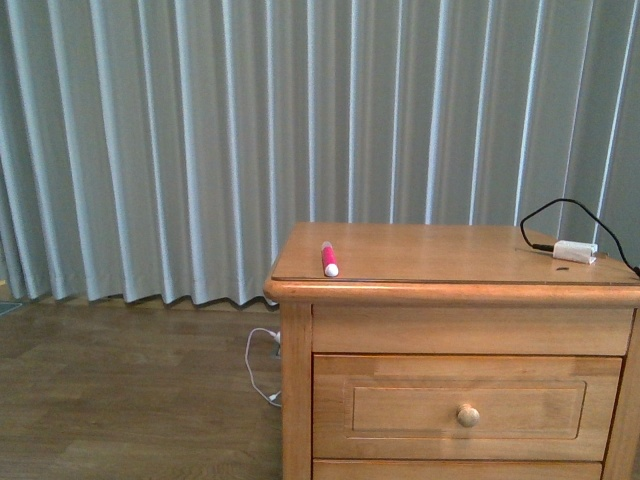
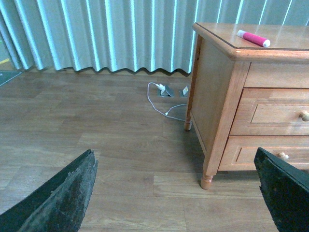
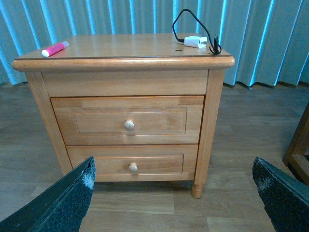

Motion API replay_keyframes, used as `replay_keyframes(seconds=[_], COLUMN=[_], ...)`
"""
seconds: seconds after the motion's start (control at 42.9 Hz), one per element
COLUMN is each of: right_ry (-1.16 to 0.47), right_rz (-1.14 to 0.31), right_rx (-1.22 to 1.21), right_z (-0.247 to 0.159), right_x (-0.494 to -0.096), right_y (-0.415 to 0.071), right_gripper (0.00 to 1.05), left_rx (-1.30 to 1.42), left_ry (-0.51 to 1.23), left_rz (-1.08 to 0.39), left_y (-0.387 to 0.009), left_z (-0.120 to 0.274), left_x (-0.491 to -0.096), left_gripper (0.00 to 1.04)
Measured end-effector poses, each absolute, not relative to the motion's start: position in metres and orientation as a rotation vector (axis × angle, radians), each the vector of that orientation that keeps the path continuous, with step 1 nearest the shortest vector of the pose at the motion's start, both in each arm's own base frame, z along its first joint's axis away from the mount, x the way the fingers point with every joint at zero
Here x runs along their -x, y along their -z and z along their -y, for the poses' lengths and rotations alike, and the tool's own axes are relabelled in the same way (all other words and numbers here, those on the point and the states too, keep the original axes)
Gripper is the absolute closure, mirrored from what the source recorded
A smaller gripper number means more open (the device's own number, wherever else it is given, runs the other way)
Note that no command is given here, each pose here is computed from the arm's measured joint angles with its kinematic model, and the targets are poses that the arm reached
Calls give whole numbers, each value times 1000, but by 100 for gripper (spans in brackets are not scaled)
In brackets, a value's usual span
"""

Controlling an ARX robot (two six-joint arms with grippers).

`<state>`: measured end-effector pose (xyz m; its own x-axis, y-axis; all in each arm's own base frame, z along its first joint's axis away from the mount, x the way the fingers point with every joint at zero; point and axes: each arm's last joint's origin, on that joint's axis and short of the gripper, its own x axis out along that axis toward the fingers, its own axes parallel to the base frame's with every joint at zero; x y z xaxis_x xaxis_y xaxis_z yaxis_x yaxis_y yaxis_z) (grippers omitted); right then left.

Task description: Place pink marker in drawer with both arms

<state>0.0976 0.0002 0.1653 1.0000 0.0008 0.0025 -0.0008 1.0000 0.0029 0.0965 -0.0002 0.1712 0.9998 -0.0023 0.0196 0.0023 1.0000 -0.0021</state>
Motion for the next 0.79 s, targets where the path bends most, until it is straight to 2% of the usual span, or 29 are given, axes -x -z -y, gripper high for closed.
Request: replay_keyframes(seconds=[0.793], right_ry=[-1], right_rz=[2], right_rx=[-3], right_z=[0], right_x=[-98], right_y=[-165], right_gripper=[9], left_rx=[2], left_ry=[2], left_rz=[20], left_y=[-171], left_z=[0], left_x=[-96], left_gripper=[6])
